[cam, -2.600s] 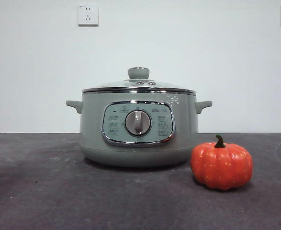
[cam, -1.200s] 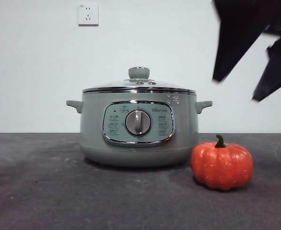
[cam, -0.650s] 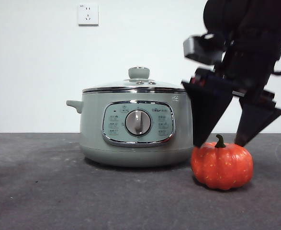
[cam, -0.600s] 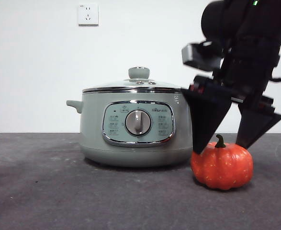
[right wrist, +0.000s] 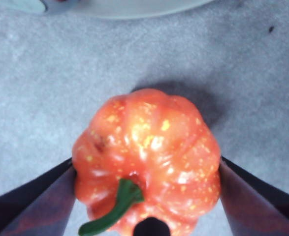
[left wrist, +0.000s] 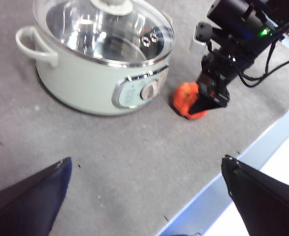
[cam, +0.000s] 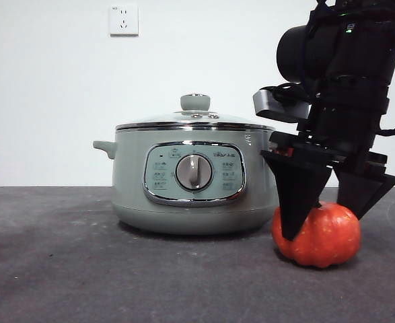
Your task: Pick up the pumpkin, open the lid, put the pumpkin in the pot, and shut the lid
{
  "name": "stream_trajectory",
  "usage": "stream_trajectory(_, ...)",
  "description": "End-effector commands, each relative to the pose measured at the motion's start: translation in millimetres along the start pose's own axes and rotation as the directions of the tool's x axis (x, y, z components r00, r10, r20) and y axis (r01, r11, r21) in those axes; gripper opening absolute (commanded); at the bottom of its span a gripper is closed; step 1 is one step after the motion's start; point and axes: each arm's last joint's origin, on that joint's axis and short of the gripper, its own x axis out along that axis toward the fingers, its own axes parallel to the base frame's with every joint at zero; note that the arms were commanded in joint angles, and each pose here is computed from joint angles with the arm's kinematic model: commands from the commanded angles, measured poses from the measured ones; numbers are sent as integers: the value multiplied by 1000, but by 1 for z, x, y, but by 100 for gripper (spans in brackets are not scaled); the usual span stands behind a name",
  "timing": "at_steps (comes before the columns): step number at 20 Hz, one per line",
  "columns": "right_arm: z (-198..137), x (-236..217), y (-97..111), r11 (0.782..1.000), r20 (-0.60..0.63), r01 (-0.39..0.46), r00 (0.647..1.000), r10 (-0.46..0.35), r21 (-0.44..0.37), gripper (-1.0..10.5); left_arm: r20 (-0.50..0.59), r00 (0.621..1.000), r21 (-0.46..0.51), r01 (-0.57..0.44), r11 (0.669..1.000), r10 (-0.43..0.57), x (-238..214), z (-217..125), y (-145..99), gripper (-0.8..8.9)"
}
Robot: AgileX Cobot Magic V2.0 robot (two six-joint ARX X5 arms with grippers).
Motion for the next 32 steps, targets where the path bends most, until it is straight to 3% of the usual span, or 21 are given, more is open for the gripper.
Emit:
stream_trajectory(1,-2,-14,2,1000,33,1,999,-2,6,-10,32,999,-1,-7,1000,7,-1,4,0,715)
stream_trajectory(5,-14,-71,9,1000,211,18,977,-16,-10,-10,125,992,-4,-27,1000,27,0,16,3,715)
stream_trajectory(10,-50,-150,21,999,501,35,865,-30,0,-11,126,992,4,-7,1000,6,18,45,14,715)
stream_trajectory(14,-77,-185,27,999,629,32,777,-33,12,-11,121,993,63,3,998,-11,46,88,19,715)
stream_trajectory(18,-93,-200,30,999,688,26,725,-32,20,-11,105,993,153,30,988,-47,91,131,15,715)
stream_trajectory(23,-102,-208,32,999,719,6,694,-31,37,-11,70,997,211,12,978,-27,158,166,14,715)
stream_trajectory(32,-117,-221,34,999,766,-4,642,-30,43,-11,67,998,243,-5,970,-12,256,168,35,714)
